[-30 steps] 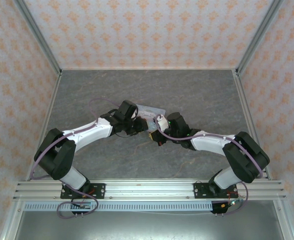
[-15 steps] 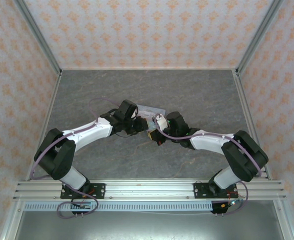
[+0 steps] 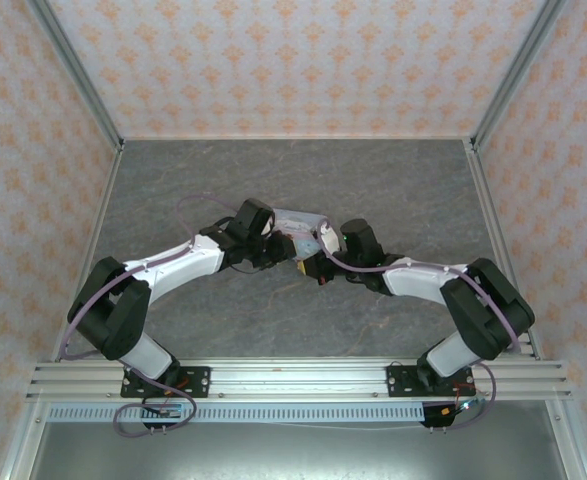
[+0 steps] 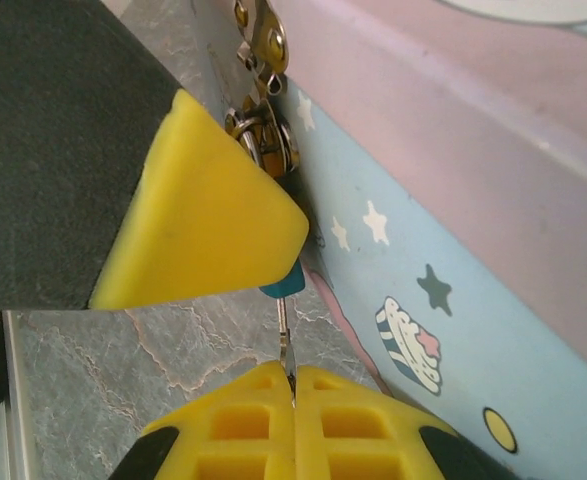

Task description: Unlock a padlock with a key

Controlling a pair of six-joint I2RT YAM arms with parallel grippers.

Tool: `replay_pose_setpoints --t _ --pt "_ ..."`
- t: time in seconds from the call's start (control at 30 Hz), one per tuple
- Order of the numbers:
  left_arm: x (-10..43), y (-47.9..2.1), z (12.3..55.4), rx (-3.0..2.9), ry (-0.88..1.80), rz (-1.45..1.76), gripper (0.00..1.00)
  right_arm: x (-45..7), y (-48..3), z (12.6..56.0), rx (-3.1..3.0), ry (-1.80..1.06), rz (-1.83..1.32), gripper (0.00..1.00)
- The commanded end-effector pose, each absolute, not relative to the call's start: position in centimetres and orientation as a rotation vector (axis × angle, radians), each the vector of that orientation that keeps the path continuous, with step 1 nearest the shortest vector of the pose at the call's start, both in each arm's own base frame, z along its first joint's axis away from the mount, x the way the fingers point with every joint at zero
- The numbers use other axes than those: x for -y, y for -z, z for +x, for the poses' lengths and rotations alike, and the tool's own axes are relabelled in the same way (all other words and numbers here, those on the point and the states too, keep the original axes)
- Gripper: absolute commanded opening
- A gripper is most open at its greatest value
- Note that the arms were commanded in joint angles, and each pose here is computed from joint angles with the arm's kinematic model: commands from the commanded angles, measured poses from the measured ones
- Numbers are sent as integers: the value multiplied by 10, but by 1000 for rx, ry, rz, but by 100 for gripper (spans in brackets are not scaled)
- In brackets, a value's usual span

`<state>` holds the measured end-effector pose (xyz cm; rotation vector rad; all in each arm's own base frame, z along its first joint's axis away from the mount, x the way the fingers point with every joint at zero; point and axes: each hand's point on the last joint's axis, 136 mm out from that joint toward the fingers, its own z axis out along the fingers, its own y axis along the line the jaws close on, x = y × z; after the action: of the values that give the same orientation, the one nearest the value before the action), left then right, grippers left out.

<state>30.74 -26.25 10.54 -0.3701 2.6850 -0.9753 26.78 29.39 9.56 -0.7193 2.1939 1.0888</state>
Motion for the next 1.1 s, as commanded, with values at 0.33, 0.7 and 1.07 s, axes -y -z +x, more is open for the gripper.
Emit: replay_pose_setpoints --t 0.33,0.7,1.07 --pt "285 -134 295 -2638 1193 -261 8 -307 -133 297 -1993 -1222 -683 0" --pt "285 -124 292 -2664 1172 -227 7 -296 -132 305 -2001 -1217 -645 0" --pt "285 -124 291 -2671 1171 -222 6 -286 -131 310 -2014 -1180 -632 0"
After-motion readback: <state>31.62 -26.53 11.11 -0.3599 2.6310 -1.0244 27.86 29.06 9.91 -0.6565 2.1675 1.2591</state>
